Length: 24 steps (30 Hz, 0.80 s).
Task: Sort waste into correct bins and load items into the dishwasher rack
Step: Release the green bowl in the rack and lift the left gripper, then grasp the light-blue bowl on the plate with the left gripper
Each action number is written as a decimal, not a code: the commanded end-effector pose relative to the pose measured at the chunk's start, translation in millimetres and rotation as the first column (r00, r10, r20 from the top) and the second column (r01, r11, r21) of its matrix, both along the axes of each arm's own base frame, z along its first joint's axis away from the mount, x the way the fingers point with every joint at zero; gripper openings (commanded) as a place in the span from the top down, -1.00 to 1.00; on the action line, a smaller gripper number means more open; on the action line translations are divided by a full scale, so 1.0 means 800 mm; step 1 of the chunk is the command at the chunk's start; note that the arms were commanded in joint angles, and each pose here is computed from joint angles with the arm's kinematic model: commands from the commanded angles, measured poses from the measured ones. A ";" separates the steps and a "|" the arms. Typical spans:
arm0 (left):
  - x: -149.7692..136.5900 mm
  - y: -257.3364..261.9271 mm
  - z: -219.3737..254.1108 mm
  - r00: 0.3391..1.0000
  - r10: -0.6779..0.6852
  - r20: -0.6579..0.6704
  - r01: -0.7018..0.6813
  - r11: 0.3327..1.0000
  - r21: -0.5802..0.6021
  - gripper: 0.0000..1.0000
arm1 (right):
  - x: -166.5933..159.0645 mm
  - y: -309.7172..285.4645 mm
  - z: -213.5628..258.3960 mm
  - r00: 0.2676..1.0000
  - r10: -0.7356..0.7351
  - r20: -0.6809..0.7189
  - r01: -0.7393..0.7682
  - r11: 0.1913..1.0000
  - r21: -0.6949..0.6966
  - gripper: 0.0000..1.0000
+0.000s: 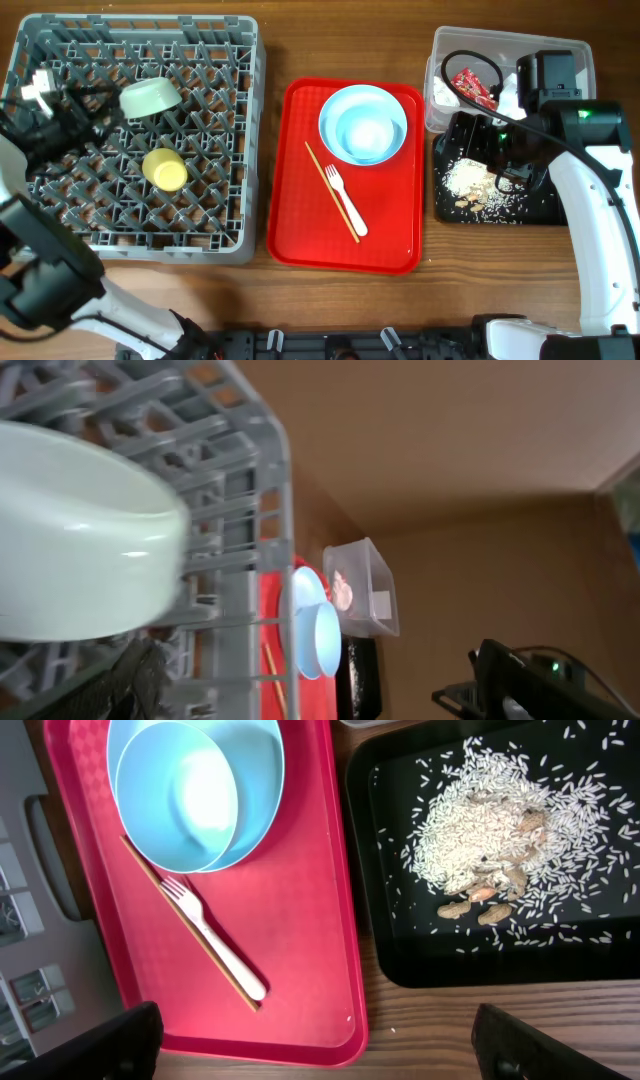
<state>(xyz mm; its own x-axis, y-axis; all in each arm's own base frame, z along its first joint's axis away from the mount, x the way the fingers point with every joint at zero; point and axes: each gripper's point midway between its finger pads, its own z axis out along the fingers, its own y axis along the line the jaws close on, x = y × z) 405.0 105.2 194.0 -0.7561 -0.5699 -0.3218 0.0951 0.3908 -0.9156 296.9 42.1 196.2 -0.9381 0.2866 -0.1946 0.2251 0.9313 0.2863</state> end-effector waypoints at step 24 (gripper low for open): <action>-0.006 -0.457 -0.011 0.857 -0.516 0.014 0.315 0.543 0.778 -1.00 | -0.024 -0.095 -0.004 0.893 -0.446 -0.060 0.429 0.884 -0.187 -0.99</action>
<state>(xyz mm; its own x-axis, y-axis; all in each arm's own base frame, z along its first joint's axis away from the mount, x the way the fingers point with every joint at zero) 398.5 -232.3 201.3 -0.7262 0.2383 -0.6448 0.5555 0.7559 -0.3464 278.9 -21.3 187.5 -0.7831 0.5991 -0.1669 0.5903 0.8005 0.1035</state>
